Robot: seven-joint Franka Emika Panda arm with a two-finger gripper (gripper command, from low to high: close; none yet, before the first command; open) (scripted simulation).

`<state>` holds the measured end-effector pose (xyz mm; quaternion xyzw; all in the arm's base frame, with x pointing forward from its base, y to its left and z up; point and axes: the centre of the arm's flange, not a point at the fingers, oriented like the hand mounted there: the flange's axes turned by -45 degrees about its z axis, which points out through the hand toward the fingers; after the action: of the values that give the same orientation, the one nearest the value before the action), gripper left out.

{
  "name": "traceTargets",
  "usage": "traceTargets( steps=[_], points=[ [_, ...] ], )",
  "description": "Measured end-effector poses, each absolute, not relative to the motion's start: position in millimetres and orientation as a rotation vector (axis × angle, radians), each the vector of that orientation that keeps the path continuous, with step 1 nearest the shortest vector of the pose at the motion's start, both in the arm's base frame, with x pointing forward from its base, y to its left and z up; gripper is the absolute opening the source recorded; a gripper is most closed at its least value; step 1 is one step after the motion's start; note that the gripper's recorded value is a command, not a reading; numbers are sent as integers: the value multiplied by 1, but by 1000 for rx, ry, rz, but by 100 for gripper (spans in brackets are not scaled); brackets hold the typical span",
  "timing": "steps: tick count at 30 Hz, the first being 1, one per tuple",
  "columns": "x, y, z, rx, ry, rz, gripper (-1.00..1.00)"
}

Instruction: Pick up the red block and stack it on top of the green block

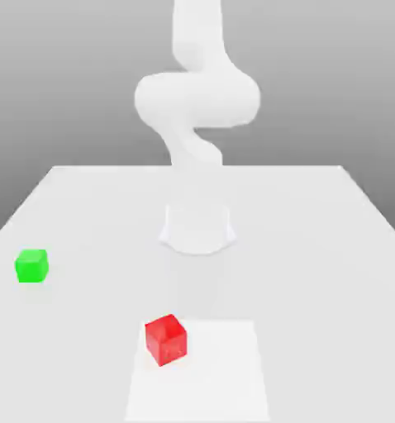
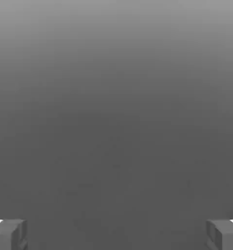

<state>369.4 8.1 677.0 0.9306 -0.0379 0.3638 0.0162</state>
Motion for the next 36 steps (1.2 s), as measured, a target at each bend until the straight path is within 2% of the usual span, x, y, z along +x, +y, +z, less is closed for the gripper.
traceTargets(
  steps=[8, 15, 27, 33, 36],
  points=[
    [429, 4, 551, 2875, -432, 831, 0],
    [447, -20, 436, 2854, -713, 581, 0],
    [412, -53, 271, 2796, -1218, 194, 0],
    [379, -52, 219, 2752, -1481, 31, 0],
    [377, -49, 210, 2747, -1529, 12, 0]
  ],
)
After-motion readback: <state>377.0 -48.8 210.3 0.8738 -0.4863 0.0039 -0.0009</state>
